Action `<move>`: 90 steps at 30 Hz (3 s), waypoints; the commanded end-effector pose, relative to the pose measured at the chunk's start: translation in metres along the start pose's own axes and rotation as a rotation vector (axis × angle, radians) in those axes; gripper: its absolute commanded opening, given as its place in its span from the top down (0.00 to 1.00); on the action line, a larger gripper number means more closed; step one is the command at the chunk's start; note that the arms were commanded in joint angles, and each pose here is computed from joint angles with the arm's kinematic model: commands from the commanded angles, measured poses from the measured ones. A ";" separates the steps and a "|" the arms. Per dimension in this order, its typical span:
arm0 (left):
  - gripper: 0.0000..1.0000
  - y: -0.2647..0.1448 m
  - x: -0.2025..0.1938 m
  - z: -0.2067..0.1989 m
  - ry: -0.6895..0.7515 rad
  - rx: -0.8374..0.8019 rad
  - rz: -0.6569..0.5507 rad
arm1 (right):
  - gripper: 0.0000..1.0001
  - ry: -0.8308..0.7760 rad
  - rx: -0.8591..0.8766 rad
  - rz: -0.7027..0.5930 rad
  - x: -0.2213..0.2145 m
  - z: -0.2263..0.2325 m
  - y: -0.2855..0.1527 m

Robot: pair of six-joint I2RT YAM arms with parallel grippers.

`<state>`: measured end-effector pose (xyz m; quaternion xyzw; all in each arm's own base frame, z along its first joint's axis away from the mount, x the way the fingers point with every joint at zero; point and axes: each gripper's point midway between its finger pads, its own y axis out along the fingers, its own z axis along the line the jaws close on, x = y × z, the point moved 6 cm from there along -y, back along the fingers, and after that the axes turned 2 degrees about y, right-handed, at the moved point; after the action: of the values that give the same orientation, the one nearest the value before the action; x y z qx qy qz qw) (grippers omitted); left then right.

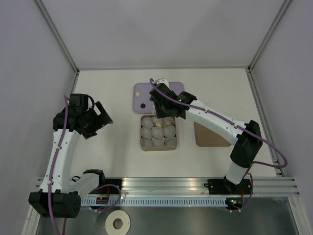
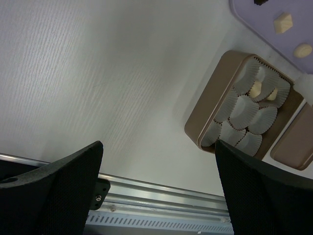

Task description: Pack the chocolate

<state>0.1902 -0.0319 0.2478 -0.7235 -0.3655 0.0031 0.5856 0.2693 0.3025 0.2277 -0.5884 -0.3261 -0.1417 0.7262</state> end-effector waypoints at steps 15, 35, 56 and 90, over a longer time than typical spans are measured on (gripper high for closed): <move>0.00 -0.011 0.013 -0.012 0.011 -0.074 -0.072 | 0.64 0.018 -0.112 -0.302 0.147 -0.049 0.073; 0.01 0.002 0.014 -0.013 0.010 -0.079 -0.068 | 0.60 -0.071 -0.113 -0.269 0.151 -0.070 0.151; 0.00 0.010 0.018 -0.015 0.017 -0.077 -0.068 | 0.59 -0.046 -0.098 -0.231 0.137 -0.073 0.185; 0.01 0.011 0.018 -0.015 0.014 -0.075 -0.066 | 0.88 -0.050 -0.048 -0.296 0.153 -0.070 0.152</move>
<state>0.2113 -0.0342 0.2478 -0.7295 -0.3819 -0.0220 0.5670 0.4943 0.3035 0.1513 -0.5961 -0.3906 -0.2011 0.6720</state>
